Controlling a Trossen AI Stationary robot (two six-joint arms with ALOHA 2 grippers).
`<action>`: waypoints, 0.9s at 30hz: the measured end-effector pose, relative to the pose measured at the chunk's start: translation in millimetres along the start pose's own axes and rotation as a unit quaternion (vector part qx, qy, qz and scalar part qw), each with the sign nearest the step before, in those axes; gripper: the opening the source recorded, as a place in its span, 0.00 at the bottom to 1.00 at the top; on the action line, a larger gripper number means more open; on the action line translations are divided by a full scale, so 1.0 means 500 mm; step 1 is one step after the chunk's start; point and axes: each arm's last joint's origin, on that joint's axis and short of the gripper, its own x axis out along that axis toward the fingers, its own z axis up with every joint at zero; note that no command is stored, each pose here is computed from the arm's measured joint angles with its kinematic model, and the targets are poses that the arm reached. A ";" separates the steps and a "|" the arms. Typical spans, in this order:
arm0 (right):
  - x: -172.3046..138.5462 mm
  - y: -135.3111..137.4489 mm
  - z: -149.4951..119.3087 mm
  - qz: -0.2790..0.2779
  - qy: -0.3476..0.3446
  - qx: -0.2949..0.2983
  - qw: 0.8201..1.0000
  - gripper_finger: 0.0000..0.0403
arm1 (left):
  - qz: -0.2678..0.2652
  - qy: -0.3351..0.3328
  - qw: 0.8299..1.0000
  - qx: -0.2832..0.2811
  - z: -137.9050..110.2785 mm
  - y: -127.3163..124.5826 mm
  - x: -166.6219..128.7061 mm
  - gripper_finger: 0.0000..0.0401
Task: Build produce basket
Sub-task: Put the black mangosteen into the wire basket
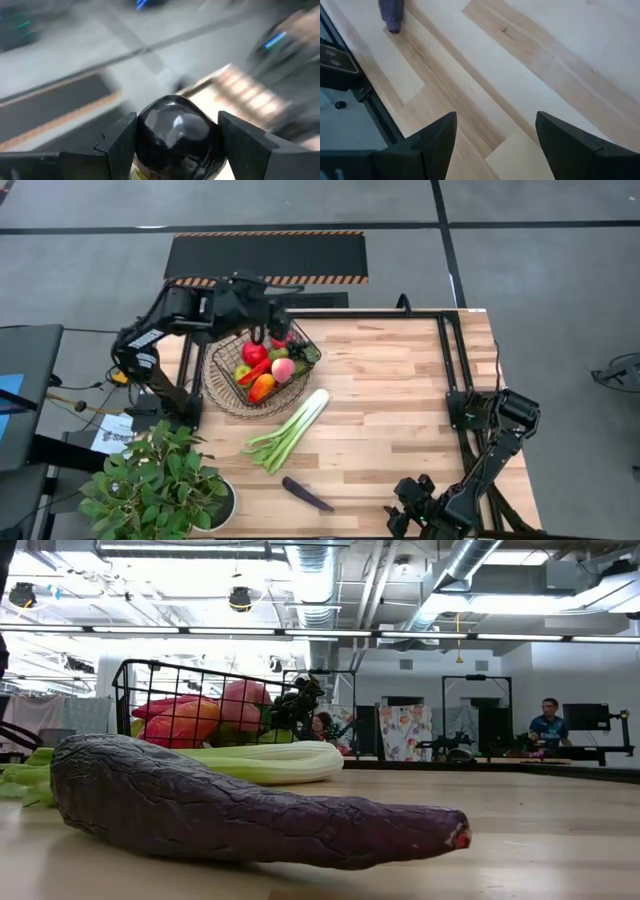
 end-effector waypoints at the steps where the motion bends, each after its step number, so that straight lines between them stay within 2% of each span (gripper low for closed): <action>1: 0.002 0.000 0.002 -0.002 -0.001 0.003 1.000 0.72 | 0.033 0.029 0.999 0.013 -0.014 0.014 0.004 0.59; 5: 0.011 -0.001 0.016 -0.013 -0.005 0.007 1.000 0.72 | 0.121 0.084 0.988 0.036 -0.049 0.041 0.025 0.59; 10: 0.024 0.000 0.032 -0.022 -0.010 0.006 1.000 0.72 | 0.152 0.108 0.980 0.075 -0.086 0.036 0.076 0.59; 13: 0.029 0.000 0.040 -0.026 -0.012 0.011 1.000 0.72 | 0.169 0.132 0.972 0.099 -0.122 0.034 0.127 0.59; 20: 0.029 0.000 0.040 -0.026 -0.010 0.016 0.999 0.72 | 0.218 0.203 0.944 0.139 -0.246 0.052 0.235 0.59; 27: 0.029 0.001 0.037 -0.027 0.002 0.018 0.999 0.72 | 0.255 0.283 0.916 0.128 -0.363 0.102 0.301 0.59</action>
